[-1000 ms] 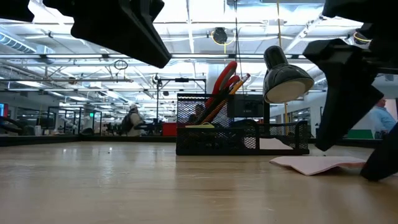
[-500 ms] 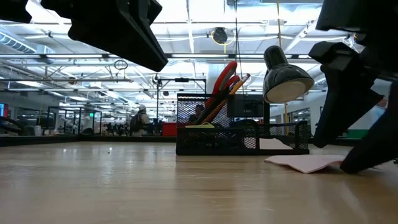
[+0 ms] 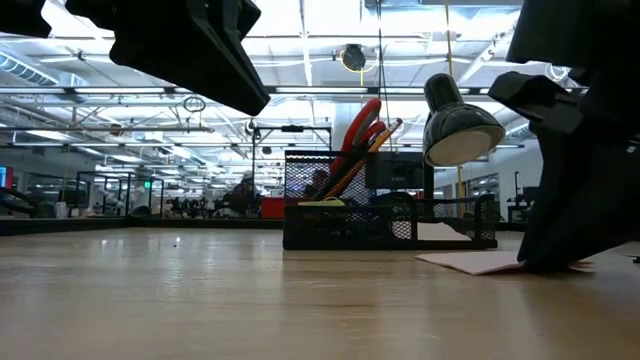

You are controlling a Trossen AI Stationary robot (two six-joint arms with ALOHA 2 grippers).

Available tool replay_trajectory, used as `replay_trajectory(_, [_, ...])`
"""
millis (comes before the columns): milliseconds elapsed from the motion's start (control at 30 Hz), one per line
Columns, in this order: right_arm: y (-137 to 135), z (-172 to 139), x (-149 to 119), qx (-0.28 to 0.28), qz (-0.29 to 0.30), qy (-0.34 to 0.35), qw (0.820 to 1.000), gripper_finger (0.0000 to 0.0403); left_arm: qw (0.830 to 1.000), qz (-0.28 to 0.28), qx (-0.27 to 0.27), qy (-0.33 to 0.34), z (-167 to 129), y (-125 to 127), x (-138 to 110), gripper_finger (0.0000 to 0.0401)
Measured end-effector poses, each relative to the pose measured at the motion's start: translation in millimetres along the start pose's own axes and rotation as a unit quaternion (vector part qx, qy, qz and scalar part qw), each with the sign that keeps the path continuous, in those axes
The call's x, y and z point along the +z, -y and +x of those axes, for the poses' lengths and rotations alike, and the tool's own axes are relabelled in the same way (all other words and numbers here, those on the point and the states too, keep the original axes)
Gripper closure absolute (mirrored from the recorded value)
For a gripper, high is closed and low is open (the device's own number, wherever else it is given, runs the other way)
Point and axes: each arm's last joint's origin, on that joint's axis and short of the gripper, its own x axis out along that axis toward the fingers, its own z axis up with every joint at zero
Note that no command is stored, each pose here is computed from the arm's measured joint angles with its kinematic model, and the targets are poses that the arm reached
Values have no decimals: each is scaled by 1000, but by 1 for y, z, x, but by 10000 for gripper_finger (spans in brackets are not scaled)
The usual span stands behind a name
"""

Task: Pick and place office supplies into organizer
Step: Put the pink sticky notes into the black desk organizer

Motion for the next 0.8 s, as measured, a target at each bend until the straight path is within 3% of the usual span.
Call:
replay_trajectory(333, [8, -16, 12, -32, -30, -29, 999, 401, 1000, 2, 0, -4, 0, 0, -1, 359])
replay_trajectory(467, [16, -38, 31, -49, -24, -6, 998, 402, 1000, 2, 0, -9, 0, 0, -2, 359])
replay_trajectory(800, [27, -74, 48, -108, -59, 19, 992, 403, 1000, 1, 0, -18, 0, 0, -4, 359])
